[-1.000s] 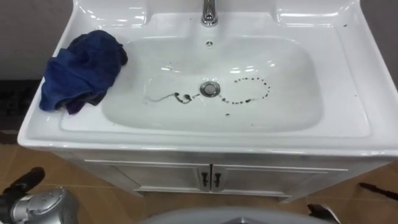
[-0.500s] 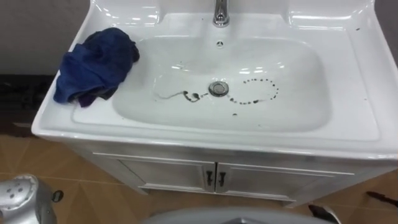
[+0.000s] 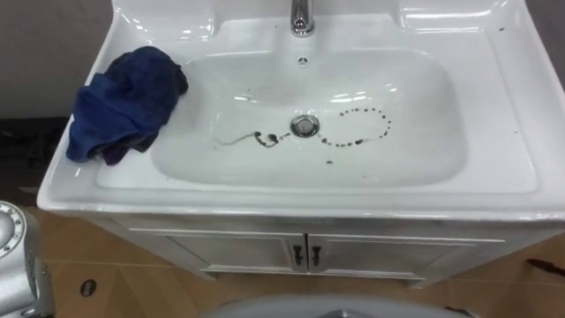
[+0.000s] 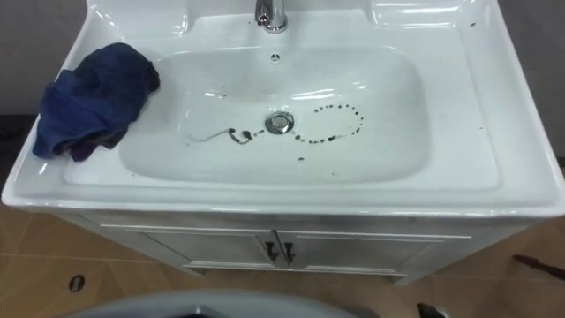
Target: Wipe basin
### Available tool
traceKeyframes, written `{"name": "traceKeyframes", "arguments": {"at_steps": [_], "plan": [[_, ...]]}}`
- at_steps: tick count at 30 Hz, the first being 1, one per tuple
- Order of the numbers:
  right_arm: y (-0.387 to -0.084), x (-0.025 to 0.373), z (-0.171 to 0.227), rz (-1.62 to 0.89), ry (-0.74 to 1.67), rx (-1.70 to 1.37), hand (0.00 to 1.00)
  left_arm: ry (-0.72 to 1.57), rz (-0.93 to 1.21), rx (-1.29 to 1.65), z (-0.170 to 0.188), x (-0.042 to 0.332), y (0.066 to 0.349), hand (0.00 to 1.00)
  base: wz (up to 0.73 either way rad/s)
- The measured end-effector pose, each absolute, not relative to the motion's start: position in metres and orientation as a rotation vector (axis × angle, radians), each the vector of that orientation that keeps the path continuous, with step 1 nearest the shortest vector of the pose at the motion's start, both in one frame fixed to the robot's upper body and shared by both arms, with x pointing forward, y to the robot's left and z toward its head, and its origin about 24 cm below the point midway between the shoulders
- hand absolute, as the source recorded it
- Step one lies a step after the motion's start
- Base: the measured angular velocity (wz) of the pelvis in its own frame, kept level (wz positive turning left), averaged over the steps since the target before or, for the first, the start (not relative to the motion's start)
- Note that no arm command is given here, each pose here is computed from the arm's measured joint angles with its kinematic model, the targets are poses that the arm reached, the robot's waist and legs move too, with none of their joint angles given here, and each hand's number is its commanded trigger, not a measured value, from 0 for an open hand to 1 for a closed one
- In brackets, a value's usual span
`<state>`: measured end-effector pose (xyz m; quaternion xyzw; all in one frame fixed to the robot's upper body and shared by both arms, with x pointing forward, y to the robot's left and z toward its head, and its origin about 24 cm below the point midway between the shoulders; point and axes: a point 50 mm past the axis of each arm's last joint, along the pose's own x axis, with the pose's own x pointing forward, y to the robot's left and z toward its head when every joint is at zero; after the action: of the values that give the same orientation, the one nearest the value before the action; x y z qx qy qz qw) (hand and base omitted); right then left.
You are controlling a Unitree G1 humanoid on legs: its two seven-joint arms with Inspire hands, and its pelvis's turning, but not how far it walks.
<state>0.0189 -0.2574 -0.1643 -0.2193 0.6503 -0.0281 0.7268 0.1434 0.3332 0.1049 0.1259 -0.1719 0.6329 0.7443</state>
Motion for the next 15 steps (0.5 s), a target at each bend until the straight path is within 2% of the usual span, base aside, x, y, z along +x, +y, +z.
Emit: {"name": "traceKeyframes", "arguments": {"at_steps": [8,15], "plan": [[-0.256,0.017,-0.166,-0.039,1.457,-0.457,0.0,-0.366,1.287,0.287,0.104,0.153,0.326,0.0,-0.01],[-0.256,0.012,-0.166,-0.031,1.479,-0.451,0.0,-0.315,1.103,0.361,0.091,0.171,0.301,0.0,-0.01]]}}
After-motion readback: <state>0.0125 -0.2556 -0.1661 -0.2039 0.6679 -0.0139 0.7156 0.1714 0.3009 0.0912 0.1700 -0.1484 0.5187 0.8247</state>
